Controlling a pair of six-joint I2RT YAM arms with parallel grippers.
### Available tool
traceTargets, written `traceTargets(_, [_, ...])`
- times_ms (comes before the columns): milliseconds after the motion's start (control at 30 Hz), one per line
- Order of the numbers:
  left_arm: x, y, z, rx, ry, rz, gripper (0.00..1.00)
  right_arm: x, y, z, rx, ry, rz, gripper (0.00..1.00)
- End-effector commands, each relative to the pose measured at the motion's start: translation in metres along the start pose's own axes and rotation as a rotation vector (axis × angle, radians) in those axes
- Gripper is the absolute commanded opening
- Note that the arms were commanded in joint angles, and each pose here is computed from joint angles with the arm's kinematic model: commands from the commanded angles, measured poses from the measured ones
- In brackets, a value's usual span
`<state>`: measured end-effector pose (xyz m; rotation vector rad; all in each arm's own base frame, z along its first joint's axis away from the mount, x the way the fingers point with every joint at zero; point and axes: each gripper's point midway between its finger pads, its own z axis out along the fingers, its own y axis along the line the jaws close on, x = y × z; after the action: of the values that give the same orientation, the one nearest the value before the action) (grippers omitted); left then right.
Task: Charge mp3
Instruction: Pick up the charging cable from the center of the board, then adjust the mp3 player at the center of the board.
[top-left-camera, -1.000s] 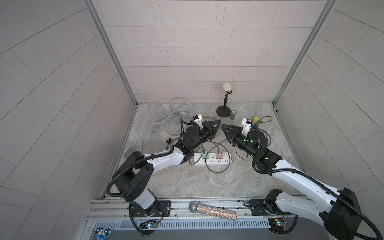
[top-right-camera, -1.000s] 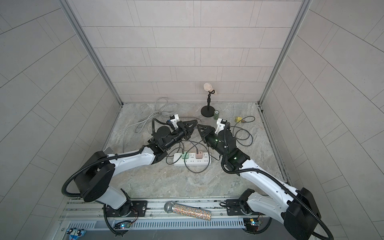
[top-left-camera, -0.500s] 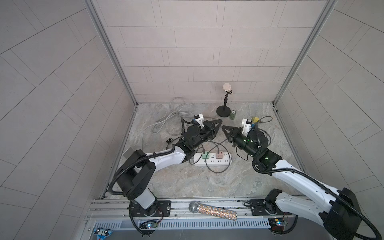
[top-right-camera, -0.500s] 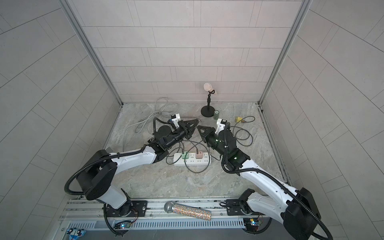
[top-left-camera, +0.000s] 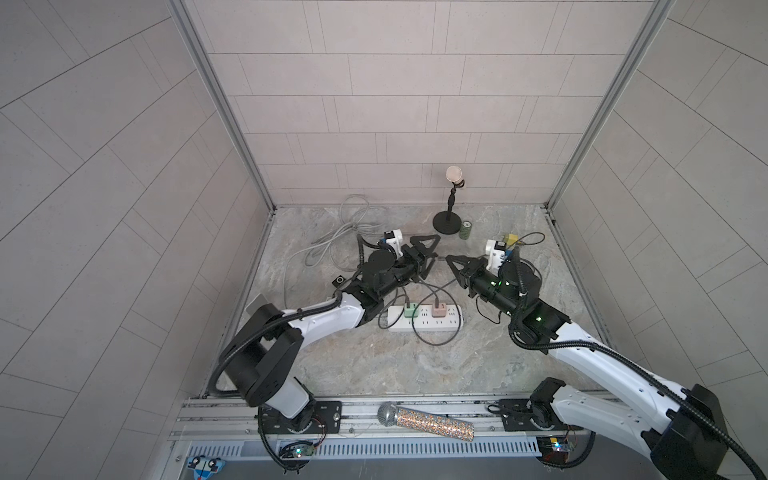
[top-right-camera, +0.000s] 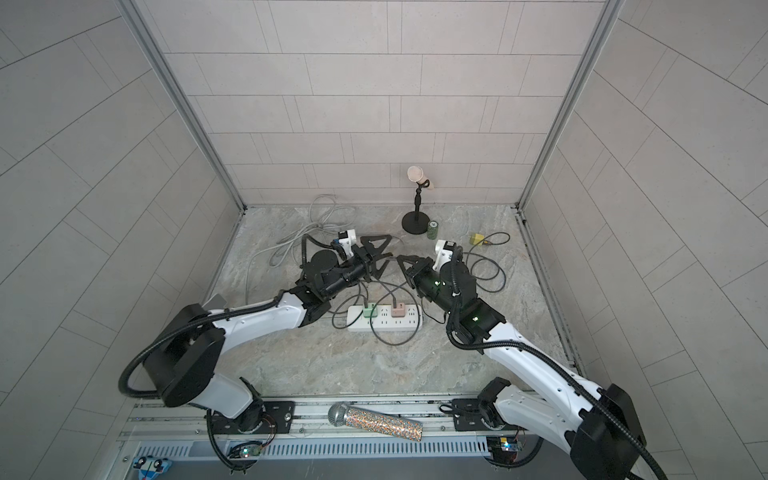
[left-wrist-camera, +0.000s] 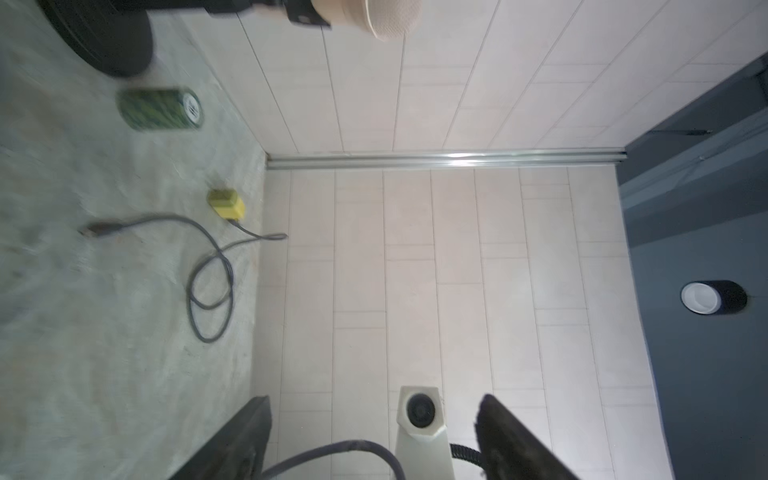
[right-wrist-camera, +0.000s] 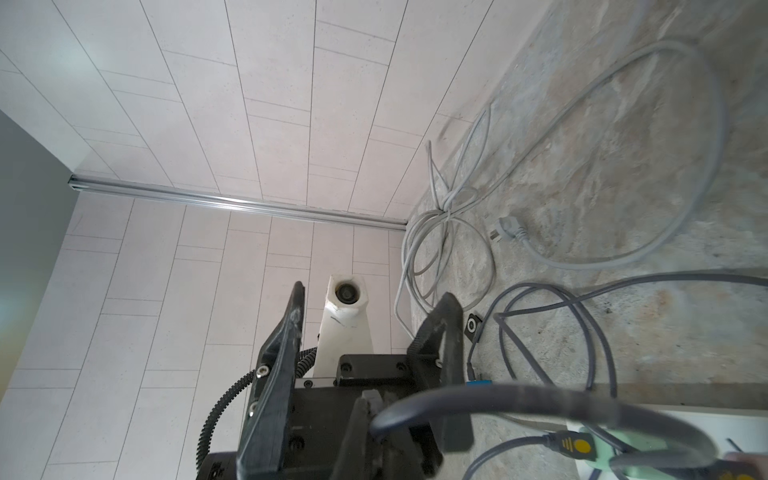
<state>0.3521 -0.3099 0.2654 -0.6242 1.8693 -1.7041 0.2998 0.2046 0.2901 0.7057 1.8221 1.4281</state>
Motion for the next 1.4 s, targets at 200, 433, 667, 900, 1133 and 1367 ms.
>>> traceTargets(200, [-0.071, 0.085, -0.223, -0.889, -0.060, 0.269, 0.99, -0.024, -0.020, -0.027, 0.108, -0.016, -0.028, 0.00])
traceTargets(433, [-0.071, 0.138, -0.250, -1.110, 0.030, 0.179, 0.83, -0.018, -0.020, -0.006, 0.119, 0.063, -0.059, 0.00])
traceTargets(667, [-0.095, 0.185, -0.253, -1.268, 0.000, 0.153, 0.67, -0.014, -0.020, -0.002, 0.118, 0.097, -0.079, 0.00])
traceTargets(900, [-0.133, 0.204, -0.237, -1.258, 0.051, 0.140, 0.59, -0.013, -0.027, -0.008, 0.137, 0.092, -0.088, 0.00])
traceTargets(1133, [-0.164, 0.213, -0.201, -1.283, 0.164, 0.180, 0.60, -0.013, -0.029, -0.007, 0.142, 0.089, -0.088, 0.00])
traceTargets(1367, [-0.182, 0.226, -0.171, -1.329, 0.282, 0.270, 0.62, -0.012, -0.036, -0.005, 0.156, 0.090, -0.083, 0.00])
